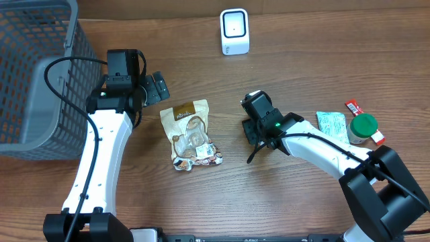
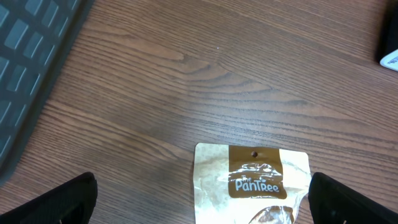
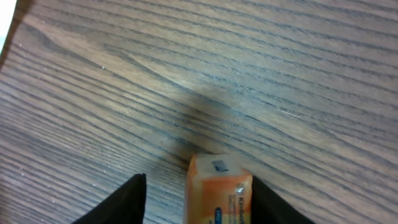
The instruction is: Scan the item barcode
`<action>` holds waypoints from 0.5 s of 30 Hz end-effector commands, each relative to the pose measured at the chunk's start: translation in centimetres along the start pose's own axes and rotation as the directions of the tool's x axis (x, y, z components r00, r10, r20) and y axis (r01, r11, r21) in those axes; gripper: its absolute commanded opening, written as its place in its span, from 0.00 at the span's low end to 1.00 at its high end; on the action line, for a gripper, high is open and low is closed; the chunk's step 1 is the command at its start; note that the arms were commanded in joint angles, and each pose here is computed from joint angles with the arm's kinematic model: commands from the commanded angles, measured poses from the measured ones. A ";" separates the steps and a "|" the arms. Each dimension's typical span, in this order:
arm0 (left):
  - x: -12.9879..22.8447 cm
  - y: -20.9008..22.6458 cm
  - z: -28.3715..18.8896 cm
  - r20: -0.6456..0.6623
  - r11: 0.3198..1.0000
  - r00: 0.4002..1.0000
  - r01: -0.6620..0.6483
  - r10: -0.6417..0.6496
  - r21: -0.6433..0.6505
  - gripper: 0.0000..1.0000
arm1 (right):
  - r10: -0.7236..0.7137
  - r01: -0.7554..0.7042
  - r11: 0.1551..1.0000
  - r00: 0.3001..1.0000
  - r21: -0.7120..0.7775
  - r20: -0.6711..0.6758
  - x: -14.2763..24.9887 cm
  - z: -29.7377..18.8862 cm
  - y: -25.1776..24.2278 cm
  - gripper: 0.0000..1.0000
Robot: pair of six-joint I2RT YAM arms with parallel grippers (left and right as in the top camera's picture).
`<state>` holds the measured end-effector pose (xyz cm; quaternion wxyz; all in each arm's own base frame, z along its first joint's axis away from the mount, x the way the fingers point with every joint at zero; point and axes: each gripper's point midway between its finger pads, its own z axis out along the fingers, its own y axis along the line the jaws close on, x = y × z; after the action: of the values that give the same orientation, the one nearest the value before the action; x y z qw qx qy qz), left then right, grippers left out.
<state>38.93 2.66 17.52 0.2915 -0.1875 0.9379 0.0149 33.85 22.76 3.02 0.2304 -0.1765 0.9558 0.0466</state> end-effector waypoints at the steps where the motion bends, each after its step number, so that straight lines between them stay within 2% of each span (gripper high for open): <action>1: -0.4 0.1 0.1 0.009 1.000 1.000 0.010 -0.010 -0.008 1.00 | 0.032 -0.032 0.999 0.999 0.005 0.003 -0.1 0.0 -0.2 0.56; 4: -0.4 0.1 0.1 0.009 1.000 1.000 0.010 -0.010 -0.008 1.00 | 0.123 -0.123 0.992 0.992 -0.005 -0.029 0.6 0.0 0.0 0.63; 6: -0.4 0.1 0.1 0.009 1.000 1.000 0.010 -0.010 -0.008 1.00 | 0.162 -0.162 0.987 0.984 0.004 -0.070 1.6 0.0 -0.1 0.72; 12: -0.4 0.1 0.1 0.009 1.000 1.000 0.010 -0.010 -0.008 1.00 | 0.235 -0.232 0.972 0.964 0.038 -0.127 3.2 -0.2 -0.5 0.73; 15: -0.4 0.1 0.1 0.009 1.000 1.000 0.010 -0.010 -0.008 1.00 | 0.239 -0.240 0.971 0.958 0.009 -0.157 3.6 -0.3 0.2 0.73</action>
<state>38.92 2.66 17.52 0.2913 -0.1877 0.9379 0.0149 30.93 21.31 1.63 0.1565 -0.0868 0.9827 0.0474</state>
